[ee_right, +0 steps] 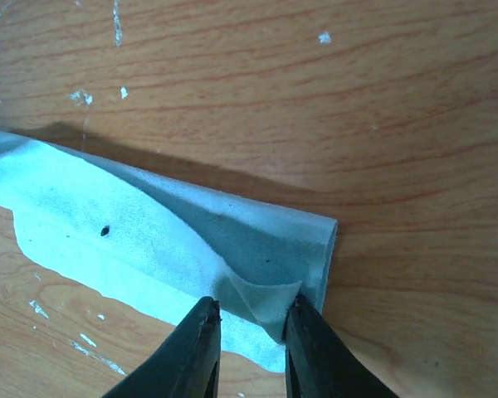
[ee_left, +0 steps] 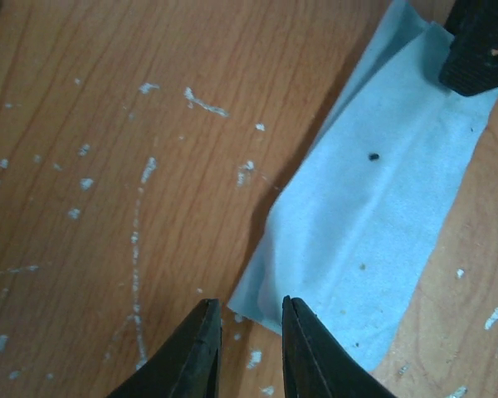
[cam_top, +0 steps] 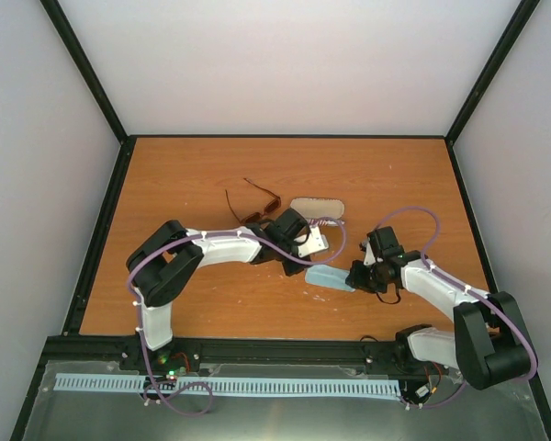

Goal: Organize the sunglasses

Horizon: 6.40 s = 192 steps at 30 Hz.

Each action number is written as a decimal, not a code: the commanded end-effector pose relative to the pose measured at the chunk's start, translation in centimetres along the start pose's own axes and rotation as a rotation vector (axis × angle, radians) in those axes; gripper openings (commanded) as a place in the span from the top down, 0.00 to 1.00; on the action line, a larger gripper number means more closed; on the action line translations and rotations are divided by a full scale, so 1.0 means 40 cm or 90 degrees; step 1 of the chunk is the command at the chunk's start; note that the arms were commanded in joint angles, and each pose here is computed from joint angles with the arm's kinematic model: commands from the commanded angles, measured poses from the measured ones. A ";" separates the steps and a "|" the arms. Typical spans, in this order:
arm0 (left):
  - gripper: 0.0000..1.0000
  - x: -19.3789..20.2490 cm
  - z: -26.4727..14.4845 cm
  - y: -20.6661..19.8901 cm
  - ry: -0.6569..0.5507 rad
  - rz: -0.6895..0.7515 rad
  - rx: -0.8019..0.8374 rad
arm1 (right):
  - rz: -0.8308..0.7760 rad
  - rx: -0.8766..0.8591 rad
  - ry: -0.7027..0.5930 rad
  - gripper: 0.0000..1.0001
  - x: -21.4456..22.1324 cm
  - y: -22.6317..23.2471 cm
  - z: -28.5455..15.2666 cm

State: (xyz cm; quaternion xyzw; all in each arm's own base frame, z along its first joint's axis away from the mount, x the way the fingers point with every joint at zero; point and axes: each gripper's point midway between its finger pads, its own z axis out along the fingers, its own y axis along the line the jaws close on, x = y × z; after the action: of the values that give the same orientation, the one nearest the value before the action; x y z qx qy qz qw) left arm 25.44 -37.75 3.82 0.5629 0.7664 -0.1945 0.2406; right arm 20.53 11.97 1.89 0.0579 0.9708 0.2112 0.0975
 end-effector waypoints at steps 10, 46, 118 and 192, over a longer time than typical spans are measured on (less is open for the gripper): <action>0.76 -0.082 -0.006 0.002 -0.044 -0.015 0.041 | 0.012 0.022 -0.026 0.78 -0.045 0.002 -0.012; 0.94 -0.021 0.043 -0.040 -0.002 -0.017 0.076 | -0.012 -0.003 -0.011 0.90 -0.033 0.019 -0.015; 0.99 -0.024 0.004 -0.061 -0.030 0.003 0.034 | -0.014 0.000 -0.017 0.94 -0.035 0.014 -0.012; 1.00 -0.025 -0.004 -0.091 -0.063 0.011 0.063 | -0.024 -0.016 -0.020 0.93 -0.028 0.027 -0.027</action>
State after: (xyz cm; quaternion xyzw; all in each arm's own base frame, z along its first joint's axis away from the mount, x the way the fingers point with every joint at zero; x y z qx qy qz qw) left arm 22.45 -38.82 2.90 0.5617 0.7546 -0.2466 0.2329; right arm 21.20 12.16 2.36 0.0508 0.9714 0.2099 0.0987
